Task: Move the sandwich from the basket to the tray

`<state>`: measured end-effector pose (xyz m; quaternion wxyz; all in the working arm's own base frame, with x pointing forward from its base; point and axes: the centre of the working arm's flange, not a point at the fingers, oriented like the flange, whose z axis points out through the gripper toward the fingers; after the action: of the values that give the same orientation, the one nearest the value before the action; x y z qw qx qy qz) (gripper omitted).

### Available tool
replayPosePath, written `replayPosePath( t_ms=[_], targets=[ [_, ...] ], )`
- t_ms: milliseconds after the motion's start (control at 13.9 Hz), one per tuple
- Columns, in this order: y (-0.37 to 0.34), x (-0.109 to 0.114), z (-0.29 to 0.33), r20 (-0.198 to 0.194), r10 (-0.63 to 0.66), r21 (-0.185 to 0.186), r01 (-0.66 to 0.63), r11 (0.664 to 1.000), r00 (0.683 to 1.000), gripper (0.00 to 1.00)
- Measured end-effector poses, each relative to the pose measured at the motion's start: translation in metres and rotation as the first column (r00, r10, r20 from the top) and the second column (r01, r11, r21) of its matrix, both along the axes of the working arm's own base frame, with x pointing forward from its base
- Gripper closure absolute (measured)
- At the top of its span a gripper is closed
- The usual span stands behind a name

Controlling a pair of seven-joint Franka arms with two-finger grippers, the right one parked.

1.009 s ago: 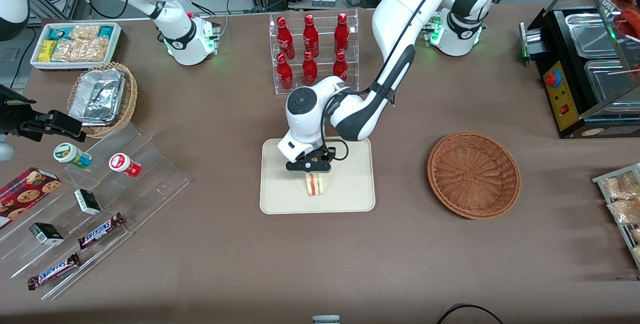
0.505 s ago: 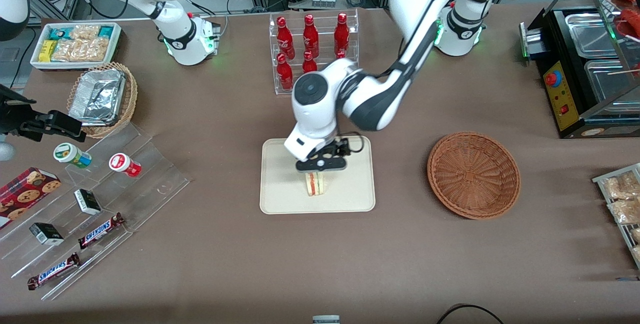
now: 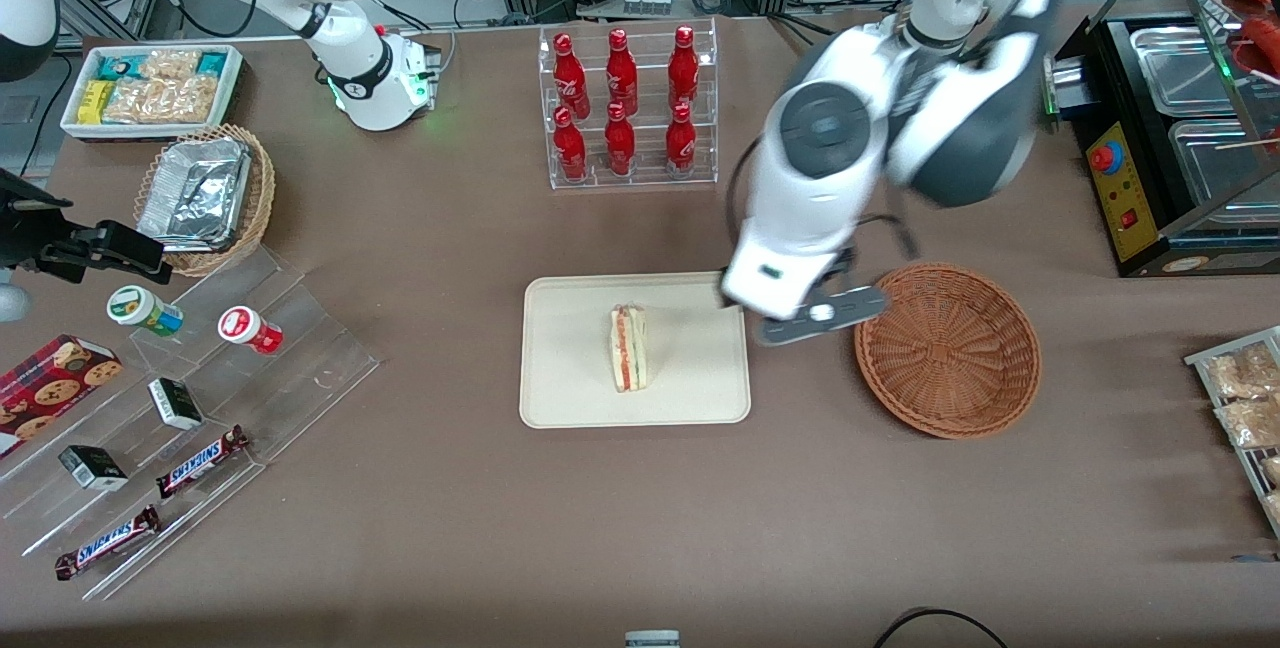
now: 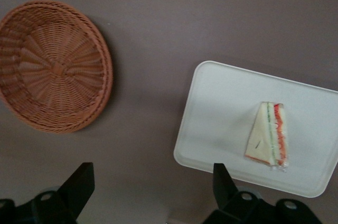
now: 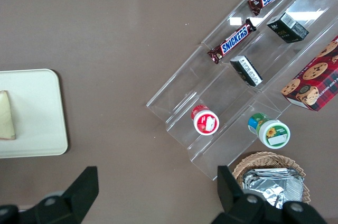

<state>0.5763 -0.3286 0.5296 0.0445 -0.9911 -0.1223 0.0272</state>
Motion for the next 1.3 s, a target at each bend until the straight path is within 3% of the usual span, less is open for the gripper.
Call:
replayPosePath(
  t_ms=[288, 577, 793, 1297],
  targets=[
    [0.121, -0.012, 0.074, -0.077, -0.065, 0.006, 0.066, 0.998, 0.995, 0.01],
    [0.217, -0.026, 0.102, -0.101, -0.143, -0.028, 0.141, 0.99, 0.985, 0.01],
    [0.249, -0.036, 0.096, -0.131, -0.171, -0.042, 0.167, 0.985, 0.976, 0.0],
    [0.296, -0.066, 0.112, -0.119, -0.236, -0.066, 0.229, 0.971, 0.964, 0.0]
  ],
)
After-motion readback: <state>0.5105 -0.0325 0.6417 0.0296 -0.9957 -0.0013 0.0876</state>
